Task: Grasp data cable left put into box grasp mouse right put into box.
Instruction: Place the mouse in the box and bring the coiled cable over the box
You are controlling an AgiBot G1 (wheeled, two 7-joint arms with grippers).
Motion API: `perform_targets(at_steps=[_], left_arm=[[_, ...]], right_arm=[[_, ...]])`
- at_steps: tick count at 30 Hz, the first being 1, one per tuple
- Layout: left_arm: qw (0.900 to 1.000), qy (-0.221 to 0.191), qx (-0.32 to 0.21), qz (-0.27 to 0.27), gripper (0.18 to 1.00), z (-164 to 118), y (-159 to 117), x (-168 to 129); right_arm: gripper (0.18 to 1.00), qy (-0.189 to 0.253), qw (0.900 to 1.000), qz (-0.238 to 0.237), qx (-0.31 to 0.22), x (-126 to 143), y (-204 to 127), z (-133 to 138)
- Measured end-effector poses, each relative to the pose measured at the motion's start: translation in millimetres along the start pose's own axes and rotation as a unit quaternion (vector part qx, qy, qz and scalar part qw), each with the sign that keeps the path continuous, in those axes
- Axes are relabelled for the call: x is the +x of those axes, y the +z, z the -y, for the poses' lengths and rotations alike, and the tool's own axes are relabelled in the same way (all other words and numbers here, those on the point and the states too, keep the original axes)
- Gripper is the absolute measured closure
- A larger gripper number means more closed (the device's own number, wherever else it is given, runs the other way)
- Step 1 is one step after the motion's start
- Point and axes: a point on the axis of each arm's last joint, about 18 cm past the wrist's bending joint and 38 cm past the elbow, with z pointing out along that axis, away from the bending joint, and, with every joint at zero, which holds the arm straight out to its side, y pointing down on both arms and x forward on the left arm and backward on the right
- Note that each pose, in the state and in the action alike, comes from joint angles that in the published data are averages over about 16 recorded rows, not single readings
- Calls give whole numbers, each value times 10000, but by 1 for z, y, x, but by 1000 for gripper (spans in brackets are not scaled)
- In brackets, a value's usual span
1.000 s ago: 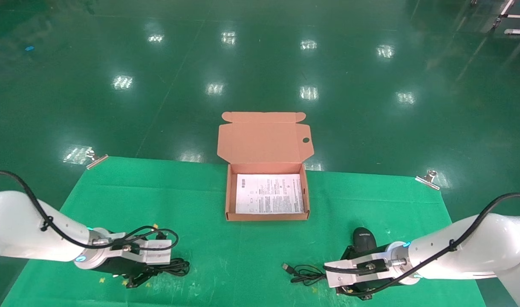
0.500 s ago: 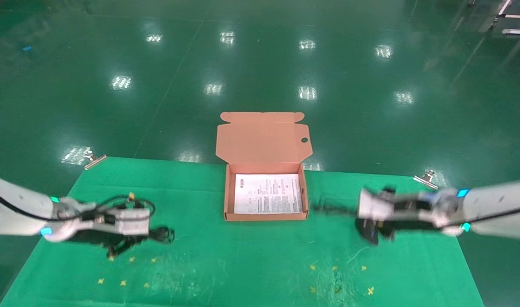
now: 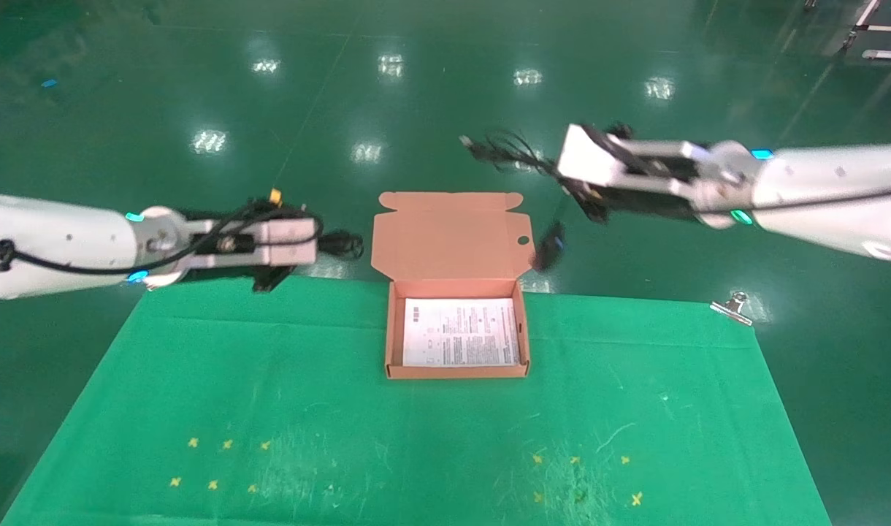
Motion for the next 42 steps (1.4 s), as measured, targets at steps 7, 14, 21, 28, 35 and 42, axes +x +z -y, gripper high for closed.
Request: perform_targets(at_steps=[7, 14, 21, 28, 35, 42], left_arm=[[9989, 123, 48, 459, 911, 22, 10, -26], [9981, 221, 51, 577, 911, 29, 14, -32], [9985, 271, -23, 480, 911, 23, 17, -24], [9991, 283, -209, 250, 911, 6, 18, -7], [9984, 232, -515, -41, 912, -17, 14, 12], [9953, 129, -900, -342, 912, -43, 2, 28]], right_arm=[[969, 21, 9994, -137, 305, 15, 19, 29], [969, 65, 9991, -138, 408, 15, 25, 36], [969, 100, 9990, -53, 423, 5, 30, 35], [969, 117, 9991, 110, 387, -13, 38, 31], [969, 163, 9986, 357, 347, -38, 47, 27], [969, 240, 9970, 664, 324, -70, 57, 25]])
